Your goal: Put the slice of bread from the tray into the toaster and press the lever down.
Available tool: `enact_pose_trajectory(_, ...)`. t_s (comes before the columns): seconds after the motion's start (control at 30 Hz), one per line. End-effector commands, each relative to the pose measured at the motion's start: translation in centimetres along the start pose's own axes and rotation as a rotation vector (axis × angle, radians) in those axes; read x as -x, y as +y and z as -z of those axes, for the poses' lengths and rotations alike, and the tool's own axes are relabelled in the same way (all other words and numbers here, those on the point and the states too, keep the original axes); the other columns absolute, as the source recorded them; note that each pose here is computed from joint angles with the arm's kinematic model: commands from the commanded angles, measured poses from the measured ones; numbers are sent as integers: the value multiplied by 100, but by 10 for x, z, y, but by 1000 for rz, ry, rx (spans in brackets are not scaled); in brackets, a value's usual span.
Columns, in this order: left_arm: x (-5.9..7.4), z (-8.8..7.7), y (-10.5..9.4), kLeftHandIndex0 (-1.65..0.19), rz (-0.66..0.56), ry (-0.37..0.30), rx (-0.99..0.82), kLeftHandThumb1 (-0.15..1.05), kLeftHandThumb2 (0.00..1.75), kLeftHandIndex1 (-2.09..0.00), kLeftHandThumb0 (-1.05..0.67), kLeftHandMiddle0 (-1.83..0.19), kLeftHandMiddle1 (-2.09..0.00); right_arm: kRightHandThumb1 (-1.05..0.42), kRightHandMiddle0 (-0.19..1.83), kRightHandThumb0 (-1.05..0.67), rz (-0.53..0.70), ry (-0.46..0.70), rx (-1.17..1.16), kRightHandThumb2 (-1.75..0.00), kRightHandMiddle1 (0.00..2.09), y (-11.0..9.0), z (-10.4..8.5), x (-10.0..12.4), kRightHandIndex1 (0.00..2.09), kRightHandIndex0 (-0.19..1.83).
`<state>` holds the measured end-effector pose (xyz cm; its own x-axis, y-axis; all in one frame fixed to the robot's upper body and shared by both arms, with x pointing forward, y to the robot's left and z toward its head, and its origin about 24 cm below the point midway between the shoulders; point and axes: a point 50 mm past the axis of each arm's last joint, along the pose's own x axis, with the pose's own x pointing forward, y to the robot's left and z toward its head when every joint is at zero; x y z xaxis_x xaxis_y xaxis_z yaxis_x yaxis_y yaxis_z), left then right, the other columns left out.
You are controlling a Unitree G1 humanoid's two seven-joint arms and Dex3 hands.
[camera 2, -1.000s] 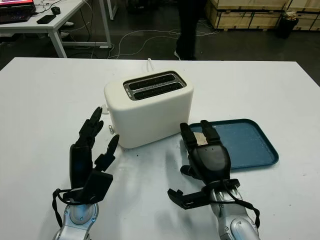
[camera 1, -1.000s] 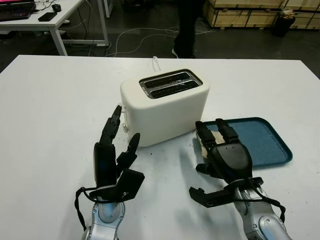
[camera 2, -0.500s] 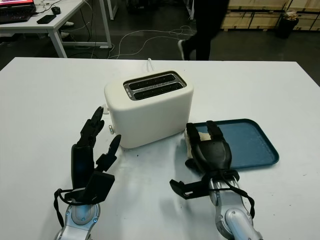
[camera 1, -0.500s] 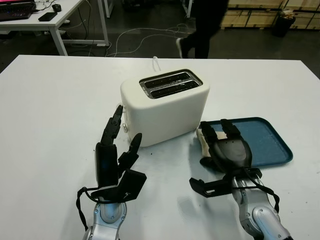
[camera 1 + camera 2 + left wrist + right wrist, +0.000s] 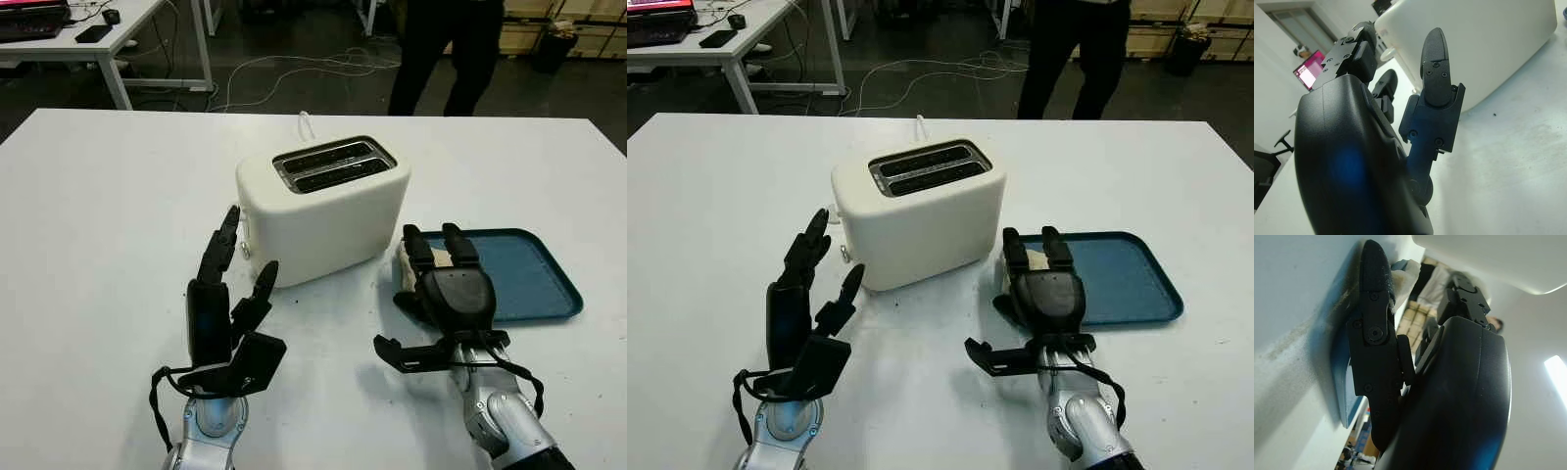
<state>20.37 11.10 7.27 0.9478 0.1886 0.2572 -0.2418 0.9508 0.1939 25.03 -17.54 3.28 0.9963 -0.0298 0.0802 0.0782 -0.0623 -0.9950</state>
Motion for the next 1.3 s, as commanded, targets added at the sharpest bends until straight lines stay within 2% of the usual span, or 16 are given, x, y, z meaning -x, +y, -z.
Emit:
enact_pose_trajectory(0.0,-1,-5,-3,-29,-20,-7,43,92,27,0,-55,-17,-48,-92,39,-50,-8,-33,18,-25,138,9,3,7,163,79)
enact_pose_trajectory(0.03,-1,-5,-3,-29,-22,-8,44,92,27,0,-54,-17,-48,-92,44,-47,4,-50,25,-26,160,8,2,7,170,106)
enact_pose_trajectory(0.1,-1,-5,-2,-30,-23,-9,45,92,27,0,-55,-17,-48,-92,46,-44,30,-71,29,-26,171,6,1,9,173,118)
enact_pose_trajectory(0.4,0,-6,0,-29,-32,-8,43,92,28,0,-50,-16,-47,-92,44,-42,34,-116,68,-34,175,-17,-8,14,175,113)
enact_pose_trajectory(0.57,0,-5,2,-30,-40,-13,41,92,28,-1,-50,-18,-47,-92,44,-40,61,-130,54,-32,175,-19,-11,15,175,112)
enact_pose_trajectory(0.67,0,-4,3,-30,-41,-12,38,92,27,-1,-50,-18,-47,-92,36,-35,94,-165,18,-30,175,-18,-13,15,175,105)
enact_pose_trajectory(0.8,0,-3,4,-31,-37,-14,20,92,28,-1,-49,-19,-46,-92,25,-29,192,-230,-108,-24,175,-14,-13,15,175,79)
enact_pose_trajectory(0.93,0,-3,3,-31,-30,-3,20,92,28,-1,-51,-20,-46,-92,22,-28,271,-271,-206,-24,175,-12,-12,14,175,65)
enact_pose_trajectory(1.07,1,-3,3,-31,-20,-1,14,92,28,-1,-50,-20,-45,-92,11,-23,382,-312,-346,-16,175,-16,-11,12,175,49)
enact_pose_trajectory(1.27,2,-2,1,-31,-15,3,20,92,27,-1,-52,-20,-44,-92,12,-21,515,-384,-508,-19,175,-29,-5,5,175,37)
